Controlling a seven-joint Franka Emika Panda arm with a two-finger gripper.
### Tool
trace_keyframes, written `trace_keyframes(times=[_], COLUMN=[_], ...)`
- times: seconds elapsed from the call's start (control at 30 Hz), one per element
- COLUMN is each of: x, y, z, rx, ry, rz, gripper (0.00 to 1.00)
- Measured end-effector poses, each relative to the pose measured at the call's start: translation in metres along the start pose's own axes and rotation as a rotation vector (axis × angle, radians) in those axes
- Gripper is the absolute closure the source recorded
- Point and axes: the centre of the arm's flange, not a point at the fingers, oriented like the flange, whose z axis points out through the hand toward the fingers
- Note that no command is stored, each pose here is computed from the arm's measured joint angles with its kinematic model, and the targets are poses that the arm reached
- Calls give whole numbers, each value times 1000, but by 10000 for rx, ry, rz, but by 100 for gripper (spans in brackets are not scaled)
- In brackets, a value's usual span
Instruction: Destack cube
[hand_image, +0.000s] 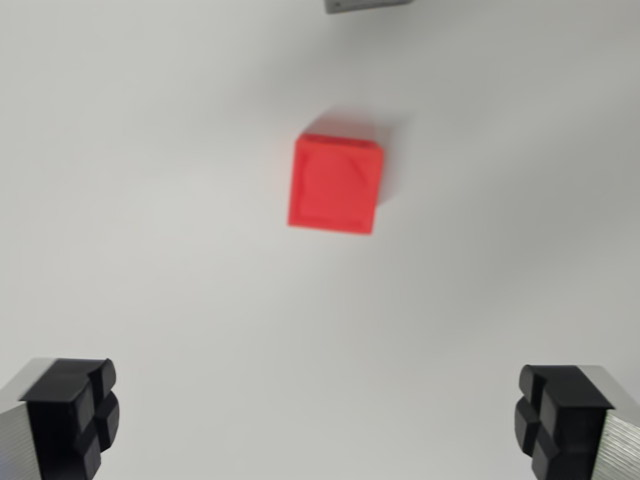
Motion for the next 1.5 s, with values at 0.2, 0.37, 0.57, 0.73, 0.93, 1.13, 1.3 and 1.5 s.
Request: trace_keyframes(times=[0.2,0.37,0.57,0.73,0.93,1.13,1.3,1.5], x=[0,0,0,0,0,0,0,0], y=[0,0,-1,0,-1,-1,-1,-1], z=[-17,-29,-39,-44,-46,-46,-46,-46], rx=[-1,2,-5,-5,-1,-1,-1,-1], ry=[-1,-3,-2,-3,-4,-4,-4,-4], rz=[1,1,2,2,1,1,1,1], gripper=[0,0,0,0,0,0,0,0])
